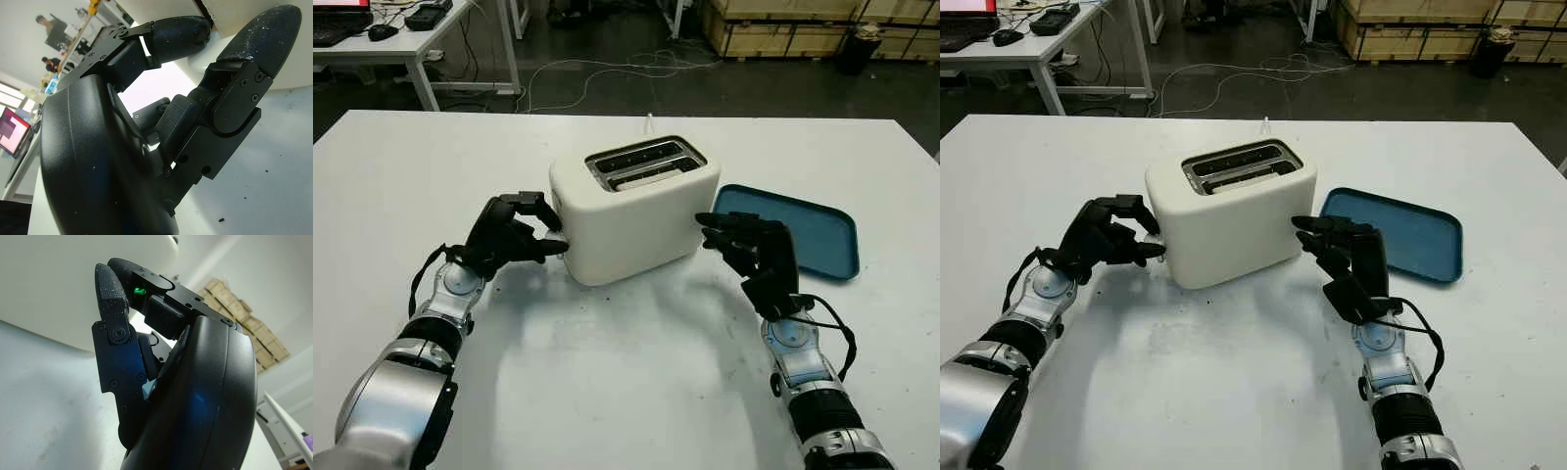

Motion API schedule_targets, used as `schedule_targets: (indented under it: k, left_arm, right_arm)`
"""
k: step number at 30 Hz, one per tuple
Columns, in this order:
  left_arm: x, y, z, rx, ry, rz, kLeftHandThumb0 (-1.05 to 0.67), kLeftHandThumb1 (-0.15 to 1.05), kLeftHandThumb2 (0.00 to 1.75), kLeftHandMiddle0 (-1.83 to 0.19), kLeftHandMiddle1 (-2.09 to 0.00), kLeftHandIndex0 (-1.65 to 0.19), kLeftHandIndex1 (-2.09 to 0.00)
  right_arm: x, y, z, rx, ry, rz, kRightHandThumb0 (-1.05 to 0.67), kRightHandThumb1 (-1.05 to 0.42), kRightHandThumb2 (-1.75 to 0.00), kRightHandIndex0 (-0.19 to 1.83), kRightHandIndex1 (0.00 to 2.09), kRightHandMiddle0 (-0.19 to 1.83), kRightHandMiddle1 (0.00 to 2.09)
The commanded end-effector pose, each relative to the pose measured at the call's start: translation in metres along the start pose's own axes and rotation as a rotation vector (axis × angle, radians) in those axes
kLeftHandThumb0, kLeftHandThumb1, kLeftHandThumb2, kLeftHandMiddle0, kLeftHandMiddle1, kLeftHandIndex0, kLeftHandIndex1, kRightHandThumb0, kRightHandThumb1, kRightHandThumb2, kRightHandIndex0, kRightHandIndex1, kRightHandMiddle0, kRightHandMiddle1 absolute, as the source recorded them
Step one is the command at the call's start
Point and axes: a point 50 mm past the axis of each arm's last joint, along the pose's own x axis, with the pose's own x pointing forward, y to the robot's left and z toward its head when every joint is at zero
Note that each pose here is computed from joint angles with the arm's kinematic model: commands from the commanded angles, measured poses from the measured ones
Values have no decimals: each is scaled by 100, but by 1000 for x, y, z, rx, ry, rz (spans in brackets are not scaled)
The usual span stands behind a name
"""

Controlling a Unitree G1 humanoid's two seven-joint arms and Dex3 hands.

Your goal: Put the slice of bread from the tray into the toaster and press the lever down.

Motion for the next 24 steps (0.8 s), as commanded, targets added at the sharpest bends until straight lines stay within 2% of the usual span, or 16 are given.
schedule_targets:
  k: [1, 3, 5, 7, 9, 11, 12, 13, 14, 16, 19, 24]
  left_arm:
    - [-38, -79, -68, 84, 520, -382, -105, 50, 0, -157, -86, -157, -33]
    - [-34, -73, -63, 91, 478, -367, -105, 51, 1, -157, -82, -157, -32]
    - [-28, -63, -55, 89, 408, -344, -105, 55, 2, -157, -88, -157, -30]
    - [-22, -50, -46, 86, 325, -303, -105, 60, 3, -157, -86, -157, -28]
    - [-20, -35, -33, 68, 200, -235, -105, 65, 3, -157, -91, -157, -22]
    - [-20, -19, -20, 53, 74, -158, -105, 73, 3, -156, -84, -157, -13]
    - [-20, -11, -14, 50, 17, -121, -105, 76, 2, -156, -87, -156, -9]
    - [-21, -2, -6, 56, -47, -84, -105, 80, 1, -152, -96, -155, -6]
    - [-22, 6, 1, 63, -99, -57, -105, 86, 1, -141, -122, -152, -3]
    - [-24, 20, 13, 78, -188, -14, -105, 90, 1, -126, -149, -148, -1]
    - [-28, 39, 28, 117, -278, 35, -105, 92, 6, -112, -171, -140, -1]
    - [-31, 55, 39, 178, -331, 83, -105, 92, 13, -107, -174, -129, 0]
  right_arm:
    - [-1, -4, -3, 3, 29, -13, -50, -92, -3, 95, 99, 120, 0]
    - [-1, -4, -3, 2, 30, -13, -50, -92, -3, 95, 99, 120, 0]
    - [-1, -4, -3, 0, 28, -12, -50, -92, -3, 95, 99, 120, 0]
    - [0, -4, -2, 3, 23, -15, -50, -92, -3, 94, 99, 120, 0]
    - [0, -4, -2, 6, 16, -19, -50, -92, -3, 95, 98, 120, 0]
    - [1, -4, -1, 3, 10, -22, -51, -92, -2, 95, 98, 119, 0]
    - [1, -4, 0, 4, 7, -24, -51, -92, -2, 95, 98, 119, 0]
    - [1, -4, 0, 7, 4, -25, -52, -92, -2, 95, 98, 119, 0]
    - [2, -5, 1, 9, 1, -26, -52, -92, -3, 96, 97, 119, 0]
    - [3, -5, 2, 13, -5, -26, -52, -92, -3, 96, 97, 119, 0]
    - [3, -4, 3, 18, -9, -25, -54, -92, -3, 97, 96, 119, 0]
    - [5, -4, 5, 24, -7, -24, -55, -92, -3, 98, 95, 118, 0]
